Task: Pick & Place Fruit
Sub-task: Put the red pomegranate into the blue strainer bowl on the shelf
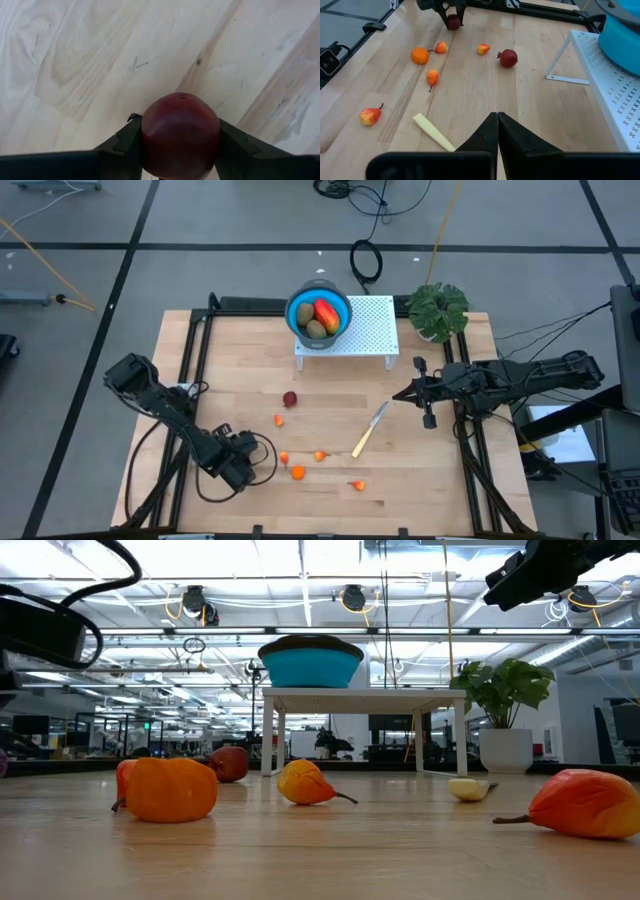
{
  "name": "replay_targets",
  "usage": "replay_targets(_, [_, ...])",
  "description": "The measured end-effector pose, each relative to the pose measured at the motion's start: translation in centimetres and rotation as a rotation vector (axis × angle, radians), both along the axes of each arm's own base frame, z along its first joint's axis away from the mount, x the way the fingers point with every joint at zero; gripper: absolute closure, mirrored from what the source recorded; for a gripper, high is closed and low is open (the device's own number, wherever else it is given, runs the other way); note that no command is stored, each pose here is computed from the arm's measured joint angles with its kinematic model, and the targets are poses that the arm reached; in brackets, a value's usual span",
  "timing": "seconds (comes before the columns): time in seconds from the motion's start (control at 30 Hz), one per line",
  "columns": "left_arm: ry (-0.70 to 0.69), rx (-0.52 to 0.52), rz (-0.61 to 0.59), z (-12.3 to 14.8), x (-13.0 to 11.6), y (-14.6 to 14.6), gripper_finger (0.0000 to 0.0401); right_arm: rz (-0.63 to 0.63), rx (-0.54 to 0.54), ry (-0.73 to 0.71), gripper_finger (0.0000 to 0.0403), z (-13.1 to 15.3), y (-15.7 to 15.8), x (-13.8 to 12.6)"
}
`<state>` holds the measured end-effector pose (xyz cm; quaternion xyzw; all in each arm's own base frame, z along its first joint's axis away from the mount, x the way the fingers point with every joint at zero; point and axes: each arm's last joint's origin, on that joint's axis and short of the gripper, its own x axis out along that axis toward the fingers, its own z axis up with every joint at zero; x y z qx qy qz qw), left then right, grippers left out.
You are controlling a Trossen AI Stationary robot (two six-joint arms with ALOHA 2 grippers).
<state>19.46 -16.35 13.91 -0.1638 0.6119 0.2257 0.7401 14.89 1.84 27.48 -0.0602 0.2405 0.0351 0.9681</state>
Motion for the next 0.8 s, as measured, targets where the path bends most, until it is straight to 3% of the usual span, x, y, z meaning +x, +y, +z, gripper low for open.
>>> replay_targets(0.13, [-0.022, -0.017, 0.043, 0.5, 0.9, 0.3, 0.0217, 0.001, 0.0, 0.0, 0.0401, 0.0, 0.0, 0.0])
replay_targets(0.27, [-0.151, -0.069, 0.07, 2.4, 2.1, 0.5, 0.0231, 0.001, 0.001, 0.0, 0.0402, 0.0, 0.0, 0.0])
replay_targets(0.43, [-0.469, -0.091, 0.138, 5.8, 3.1, 1.0, 0.0238, 0.002, 0.001, -0.001, 0.0401, 0.0, 0.0, 0.0])
replay_targets(0.6, [-0.787, -0.049, 0.199, 9.5, 3.2, 1.6, 0.0217, 0.003, 0.001, -0.001, 0.0402, 0.0, 0.0, 0.0])
replay_targets(0.8, [-1.06, 0.008, 0.345, 12.6, 3.3, 2.5, 0.0224, 0.001, 0.003, 0.0, 0.0402, 0.0, 0.0, 0.0])
